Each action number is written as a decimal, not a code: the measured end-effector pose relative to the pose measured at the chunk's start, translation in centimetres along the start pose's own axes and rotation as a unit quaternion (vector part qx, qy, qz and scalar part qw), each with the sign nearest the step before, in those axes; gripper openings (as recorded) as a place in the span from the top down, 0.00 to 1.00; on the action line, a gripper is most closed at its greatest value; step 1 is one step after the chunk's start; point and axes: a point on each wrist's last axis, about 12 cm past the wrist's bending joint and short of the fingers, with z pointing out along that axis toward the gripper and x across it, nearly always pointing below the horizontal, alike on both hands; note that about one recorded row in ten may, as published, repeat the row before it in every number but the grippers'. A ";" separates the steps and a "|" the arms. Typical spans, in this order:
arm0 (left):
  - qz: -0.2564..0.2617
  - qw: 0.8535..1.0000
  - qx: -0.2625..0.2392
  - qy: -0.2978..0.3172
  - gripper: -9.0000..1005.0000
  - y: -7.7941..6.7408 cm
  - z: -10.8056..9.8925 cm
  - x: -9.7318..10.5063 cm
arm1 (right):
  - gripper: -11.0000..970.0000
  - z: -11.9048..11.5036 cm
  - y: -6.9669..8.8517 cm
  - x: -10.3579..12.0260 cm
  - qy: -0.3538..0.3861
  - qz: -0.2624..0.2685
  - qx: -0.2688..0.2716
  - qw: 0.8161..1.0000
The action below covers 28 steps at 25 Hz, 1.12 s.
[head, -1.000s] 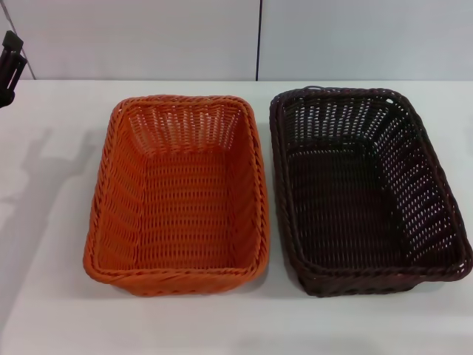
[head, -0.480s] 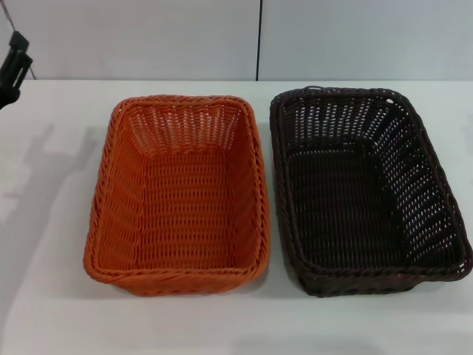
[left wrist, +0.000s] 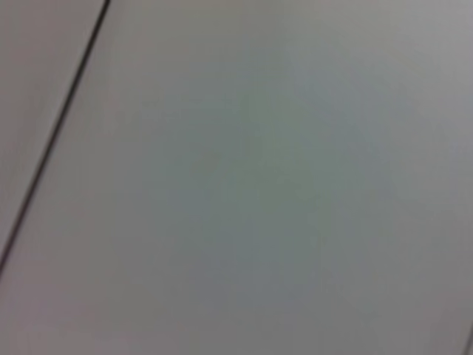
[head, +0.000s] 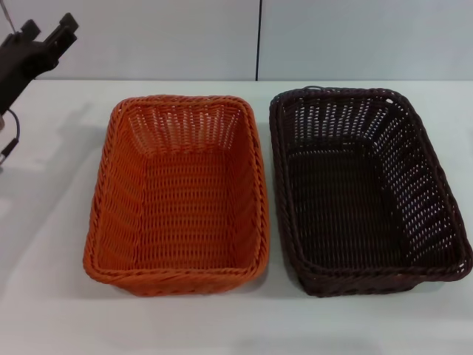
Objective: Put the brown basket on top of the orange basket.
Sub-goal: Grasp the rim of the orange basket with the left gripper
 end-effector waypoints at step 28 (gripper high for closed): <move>0.063 0.886 -0.012 0.460 0.21 -5.7 3.3 -12.4 | 0.37 0.3 -1.4 -0.4 0.001 -0.020 0.025 0.999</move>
